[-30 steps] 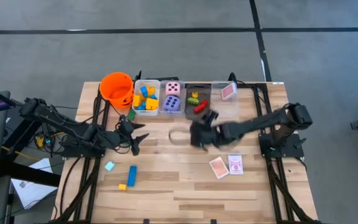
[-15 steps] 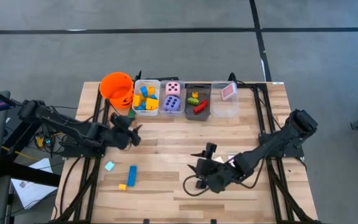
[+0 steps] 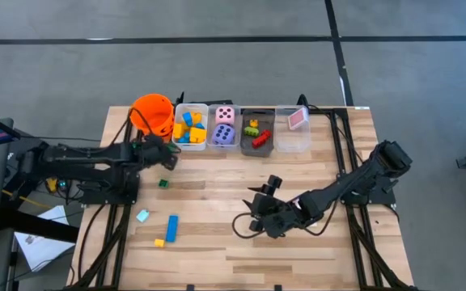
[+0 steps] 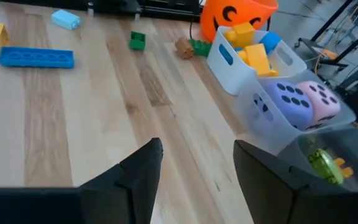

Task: Pick & Place Toys
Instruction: Put the brown game piece into the black bin

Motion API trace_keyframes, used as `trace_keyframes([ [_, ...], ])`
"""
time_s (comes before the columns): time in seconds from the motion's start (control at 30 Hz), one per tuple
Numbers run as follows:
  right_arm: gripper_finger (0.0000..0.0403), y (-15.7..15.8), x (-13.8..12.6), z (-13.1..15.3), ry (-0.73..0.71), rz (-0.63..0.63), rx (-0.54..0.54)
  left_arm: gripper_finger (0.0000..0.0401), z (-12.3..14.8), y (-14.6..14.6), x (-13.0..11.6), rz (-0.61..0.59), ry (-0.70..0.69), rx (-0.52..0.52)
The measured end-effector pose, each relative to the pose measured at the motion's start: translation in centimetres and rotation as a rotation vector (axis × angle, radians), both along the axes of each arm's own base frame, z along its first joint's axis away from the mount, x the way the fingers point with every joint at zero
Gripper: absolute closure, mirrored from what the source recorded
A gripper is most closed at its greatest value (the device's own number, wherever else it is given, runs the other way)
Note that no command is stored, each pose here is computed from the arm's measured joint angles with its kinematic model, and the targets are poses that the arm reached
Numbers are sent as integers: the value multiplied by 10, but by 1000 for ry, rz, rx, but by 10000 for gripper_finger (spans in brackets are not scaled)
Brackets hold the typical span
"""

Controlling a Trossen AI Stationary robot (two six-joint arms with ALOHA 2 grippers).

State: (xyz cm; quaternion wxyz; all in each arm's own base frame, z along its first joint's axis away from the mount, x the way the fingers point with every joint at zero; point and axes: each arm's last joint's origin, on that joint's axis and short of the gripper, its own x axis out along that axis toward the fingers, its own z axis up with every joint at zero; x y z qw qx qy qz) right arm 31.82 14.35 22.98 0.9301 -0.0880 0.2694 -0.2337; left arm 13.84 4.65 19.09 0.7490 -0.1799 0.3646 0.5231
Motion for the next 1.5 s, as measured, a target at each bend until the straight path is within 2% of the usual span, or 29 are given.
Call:
trace_keyframes([
  [0.07, 208, -1, -1, -2, -2, -8, 11, 392, 1, 6, 1, 0, -16, -11],
  [0.27, 210, -1, 2, -7, 3, -13, 21, 399, 0, 21, 11, -43, -64, -56],
  [0.57, 210, 0, 2, -6, -2, 2, 50, 399, -34, 40, 25, -18, 118, -146],
  [0.87, 210, 1, 3, -6, 1, 14, 60, 400, -55, 46, 36, -11, 197, -165],
  [1.1, 210, 1, 3, -6, 1, 13, 59, 400, -53, 36, 40, -101, 122, -293],
  [1.4, 210, 1, 3, -6, 1, 13, 59, 400, -49, 6, 47, -259, 20, -489],
  [1.5, 210, 1, 3, -6, 2, 14, 59, 400, -48, -5, 51, -299, 3, -511],
])
